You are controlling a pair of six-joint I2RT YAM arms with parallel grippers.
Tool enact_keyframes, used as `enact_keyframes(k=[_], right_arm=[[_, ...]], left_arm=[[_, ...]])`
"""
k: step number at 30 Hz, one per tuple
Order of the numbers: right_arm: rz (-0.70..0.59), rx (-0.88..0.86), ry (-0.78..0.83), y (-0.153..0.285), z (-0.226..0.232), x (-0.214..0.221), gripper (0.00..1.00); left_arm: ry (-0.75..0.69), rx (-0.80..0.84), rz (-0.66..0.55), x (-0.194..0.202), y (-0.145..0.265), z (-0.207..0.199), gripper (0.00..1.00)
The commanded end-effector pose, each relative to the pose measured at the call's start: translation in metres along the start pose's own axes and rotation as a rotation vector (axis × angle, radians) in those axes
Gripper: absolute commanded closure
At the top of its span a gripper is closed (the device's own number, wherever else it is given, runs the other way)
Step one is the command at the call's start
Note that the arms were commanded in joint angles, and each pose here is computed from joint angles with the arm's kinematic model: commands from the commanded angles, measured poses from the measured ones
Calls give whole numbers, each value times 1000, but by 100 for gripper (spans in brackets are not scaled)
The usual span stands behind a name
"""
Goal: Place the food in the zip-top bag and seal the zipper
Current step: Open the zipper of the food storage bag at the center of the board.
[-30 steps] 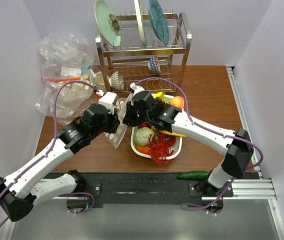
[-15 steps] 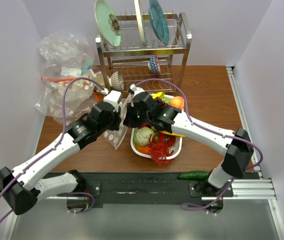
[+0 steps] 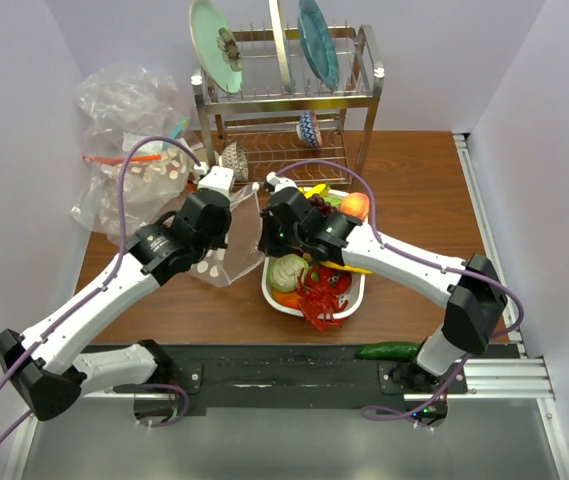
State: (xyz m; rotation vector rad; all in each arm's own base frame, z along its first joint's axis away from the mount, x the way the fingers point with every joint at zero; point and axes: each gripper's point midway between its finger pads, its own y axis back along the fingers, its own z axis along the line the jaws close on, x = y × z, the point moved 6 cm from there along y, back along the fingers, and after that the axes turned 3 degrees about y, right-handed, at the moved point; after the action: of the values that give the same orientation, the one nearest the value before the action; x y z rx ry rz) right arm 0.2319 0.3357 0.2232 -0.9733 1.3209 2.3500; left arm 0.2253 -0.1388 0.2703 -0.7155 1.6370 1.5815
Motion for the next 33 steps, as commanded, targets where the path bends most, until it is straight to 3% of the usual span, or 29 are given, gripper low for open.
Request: enact_keyframes(k=[1, 5, 13, 22, 25, 29, 33], right_arm=[[-6, 88, 24, -13, -18, 1, 100], [-4, 151, 45, -16, -30, 4, 100], [-21, 225, 81, -8, -49, 8, 97], [-41, -66, 131, -7, -4, -15, 66], [-38, -98, 169, -1, 0, -19, 59], [-40, -164, 204, 17, 5, -20, 40], [-69, -199, 223, 41, 5, -19, 31]], left_arm=[[6, -151, -7, -5, 19, 24, 100], [-4, -263, 26, 10, 10, 36, 100], [38, -262, 40, 17, -1, 56, 100], [21, 46, 11, 10, -13, 19, 100], [16, 69, 28, 12, -23, 12, 100], [2, 53, 44, 14, -37, 9, 100], [-11, 39, 51, 13, -46, 6, 100]])
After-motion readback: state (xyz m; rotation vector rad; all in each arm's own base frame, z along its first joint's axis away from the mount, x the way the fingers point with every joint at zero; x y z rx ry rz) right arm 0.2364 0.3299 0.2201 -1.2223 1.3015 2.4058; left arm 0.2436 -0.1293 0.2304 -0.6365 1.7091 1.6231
